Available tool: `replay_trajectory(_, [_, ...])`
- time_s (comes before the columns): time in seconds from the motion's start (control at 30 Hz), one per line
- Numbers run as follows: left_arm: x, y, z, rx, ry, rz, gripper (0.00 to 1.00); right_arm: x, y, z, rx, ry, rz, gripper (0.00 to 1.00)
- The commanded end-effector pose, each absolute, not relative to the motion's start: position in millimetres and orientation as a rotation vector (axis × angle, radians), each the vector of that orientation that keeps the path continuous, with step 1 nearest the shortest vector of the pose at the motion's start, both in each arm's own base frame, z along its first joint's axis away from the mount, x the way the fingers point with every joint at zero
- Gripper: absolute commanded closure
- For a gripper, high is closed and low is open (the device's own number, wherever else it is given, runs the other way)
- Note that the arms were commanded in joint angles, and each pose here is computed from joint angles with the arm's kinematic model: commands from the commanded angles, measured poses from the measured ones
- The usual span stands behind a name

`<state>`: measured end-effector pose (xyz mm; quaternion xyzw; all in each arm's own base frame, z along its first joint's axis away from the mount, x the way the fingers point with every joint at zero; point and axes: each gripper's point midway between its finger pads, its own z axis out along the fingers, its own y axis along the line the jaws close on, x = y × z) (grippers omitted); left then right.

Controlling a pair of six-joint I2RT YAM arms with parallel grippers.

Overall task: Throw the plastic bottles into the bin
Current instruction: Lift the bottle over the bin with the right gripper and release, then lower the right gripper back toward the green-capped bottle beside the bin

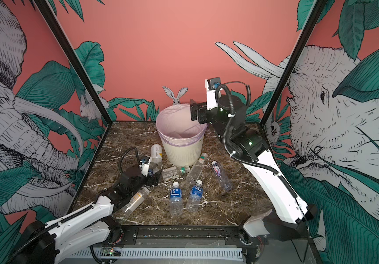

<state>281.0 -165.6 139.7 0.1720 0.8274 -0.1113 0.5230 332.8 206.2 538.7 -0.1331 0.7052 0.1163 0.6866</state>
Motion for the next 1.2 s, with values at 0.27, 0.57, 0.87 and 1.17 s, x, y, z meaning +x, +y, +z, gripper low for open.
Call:
replay_trajectory(0.27, [282.9,-160.0,147.9,0.374,1.976,-0.253,0.00,327.7,181.9,423.4,-0.258,1.769,0.160,0.01])
replay_trajectory(0.57, [281.5,-163.3,144.3,0.394,1.985,-0.267,0.00,310.9,166.2,323.1,-0.200,1.964,0.155,0.01])
replay_trajectory(0.87, [280.1,-166.6,151.0,0.406,1.968,-0.291,0.02,299.7,162.7,252.2,-0.088,2.132,0.198,0.01])
replay_trajectory(1.17, [281.9,-169.9,151.0,0.403,1.972,-0.307,0.03,300.1,175.1,198.7,0.032,2.253,0.269,0.03])
